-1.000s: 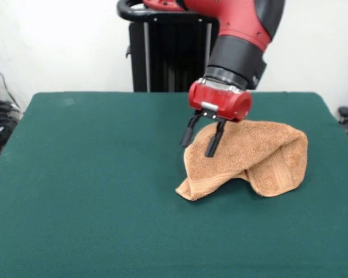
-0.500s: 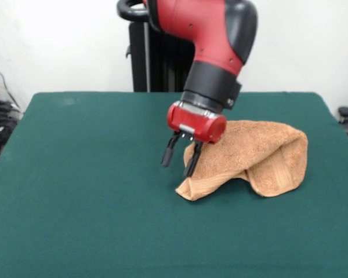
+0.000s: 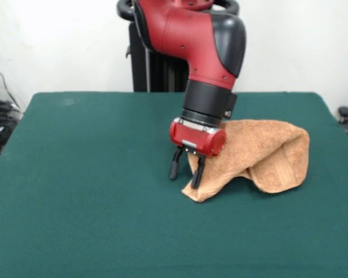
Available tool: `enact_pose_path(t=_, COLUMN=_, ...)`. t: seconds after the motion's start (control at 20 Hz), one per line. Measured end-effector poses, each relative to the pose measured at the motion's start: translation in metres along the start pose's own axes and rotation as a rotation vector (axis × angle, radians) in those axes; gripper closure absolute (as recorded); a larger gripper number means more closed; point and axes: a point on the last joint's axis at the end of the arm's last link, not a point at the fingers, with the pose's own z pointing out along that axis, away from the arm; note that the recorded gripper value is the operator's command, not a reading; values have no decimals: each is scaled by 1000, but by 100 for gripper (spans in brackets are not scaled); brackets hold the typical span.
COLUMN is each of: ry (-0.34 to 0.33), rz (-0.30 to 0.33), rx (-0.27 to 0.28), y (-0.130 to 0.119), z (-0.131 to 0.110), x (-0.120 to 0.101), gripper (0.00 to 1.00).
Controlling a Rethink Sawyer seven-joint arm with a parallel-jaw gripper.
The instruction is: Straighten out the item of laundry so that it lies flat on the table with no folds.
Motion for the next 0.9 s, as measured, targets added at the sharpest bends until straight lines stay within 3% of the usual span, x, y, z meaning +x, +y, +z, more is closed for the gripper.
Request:
enact_pose_path(t=0.2, ry=33, rz=15, rx=-25, y=1, z=-1, x=-6, gripper=0)
enact_pose_path(t=0.6, ry=120, rz=28, rx=-135, y=16, z=-4, x=-12, gripper=0)
enact_pose_path(t=0.9, ry=138, rz=30, rx=-193, y=28, z=-6, x=-12, gripper=0)
